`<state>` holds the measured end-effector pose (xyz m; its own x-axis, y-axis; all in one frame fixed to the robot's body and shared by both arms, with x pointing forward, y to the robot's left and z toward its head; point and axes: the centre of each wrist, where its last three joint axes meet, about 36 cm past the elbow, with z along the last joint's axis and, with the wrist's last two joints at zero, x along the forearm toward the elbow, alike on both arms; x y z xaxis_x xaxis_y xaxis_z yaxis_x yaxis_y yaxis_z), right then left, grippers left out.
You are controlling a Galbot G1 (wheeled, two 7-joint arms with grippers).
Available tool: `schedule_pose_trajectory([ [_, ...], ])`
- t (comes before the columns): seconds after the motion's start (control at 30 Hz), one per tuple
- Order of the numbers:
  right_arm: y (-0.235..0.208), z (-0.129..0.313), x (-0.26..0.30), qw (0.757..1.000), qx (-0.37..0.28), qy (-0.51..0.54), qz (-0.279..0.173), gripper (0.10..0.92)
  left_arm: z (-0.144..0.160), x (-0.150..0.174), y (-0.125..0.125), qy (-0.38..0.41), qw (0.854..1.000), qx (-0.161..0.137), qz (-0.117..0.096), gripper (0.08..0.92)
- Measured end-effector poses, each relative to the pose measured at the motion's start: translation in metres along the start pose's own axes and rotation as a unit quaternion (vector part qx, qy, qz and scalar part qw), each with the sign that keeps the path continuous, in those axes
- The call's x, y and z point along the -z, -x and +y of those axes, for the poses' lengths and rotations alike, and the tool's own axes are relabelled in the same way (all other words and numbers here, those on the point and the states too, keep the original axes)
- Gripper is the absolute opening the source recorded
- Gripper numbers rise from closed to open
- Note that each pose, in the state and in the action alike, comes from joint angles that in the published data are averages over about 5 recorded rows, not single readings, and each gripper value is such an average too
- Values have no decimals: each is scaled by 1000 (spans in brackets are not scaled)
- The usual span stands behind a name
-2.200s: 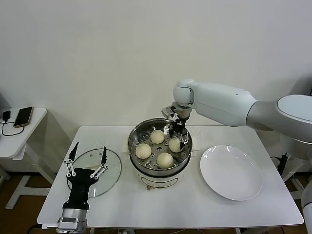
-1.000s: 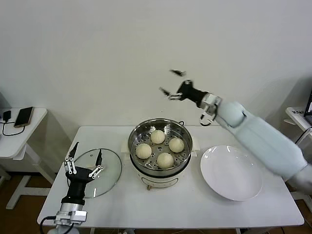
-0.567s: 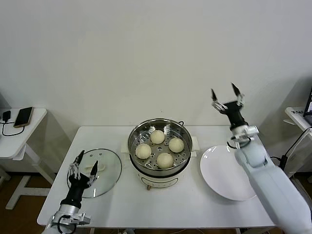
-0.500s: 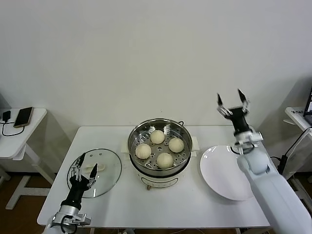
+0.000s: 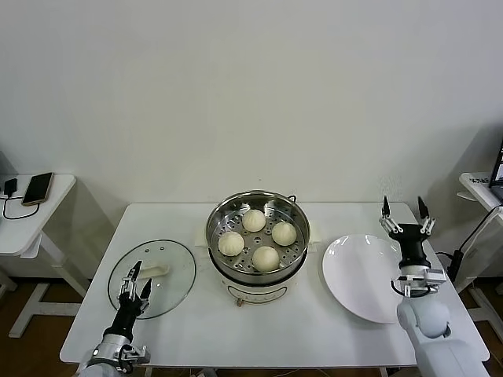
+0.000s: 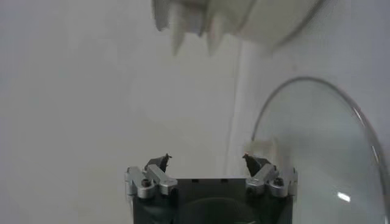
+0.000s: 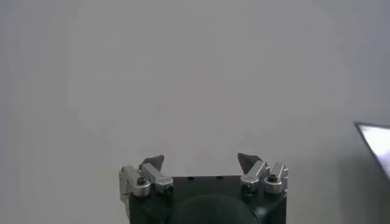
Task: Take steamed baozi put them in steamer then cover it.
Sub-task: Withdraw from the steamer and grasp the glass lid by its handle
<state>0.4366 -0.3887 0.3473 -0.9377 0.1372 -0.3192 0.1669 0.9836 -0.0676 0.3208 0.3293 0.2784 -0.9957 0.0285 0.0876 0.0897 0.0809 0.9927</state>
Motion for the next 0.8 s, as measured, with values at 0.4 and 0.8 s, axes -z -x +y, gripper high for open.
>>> schedule_pose_trajectory([
  [0.4,-31,-7,-11,1000,-21,-5,21,823,-12,-7,28,12,1000,9,18,823],
  [0.8,-45,-13,-14,999,-31,-11,29,823,-15,-2,47,10,1000,14,20,823],
])
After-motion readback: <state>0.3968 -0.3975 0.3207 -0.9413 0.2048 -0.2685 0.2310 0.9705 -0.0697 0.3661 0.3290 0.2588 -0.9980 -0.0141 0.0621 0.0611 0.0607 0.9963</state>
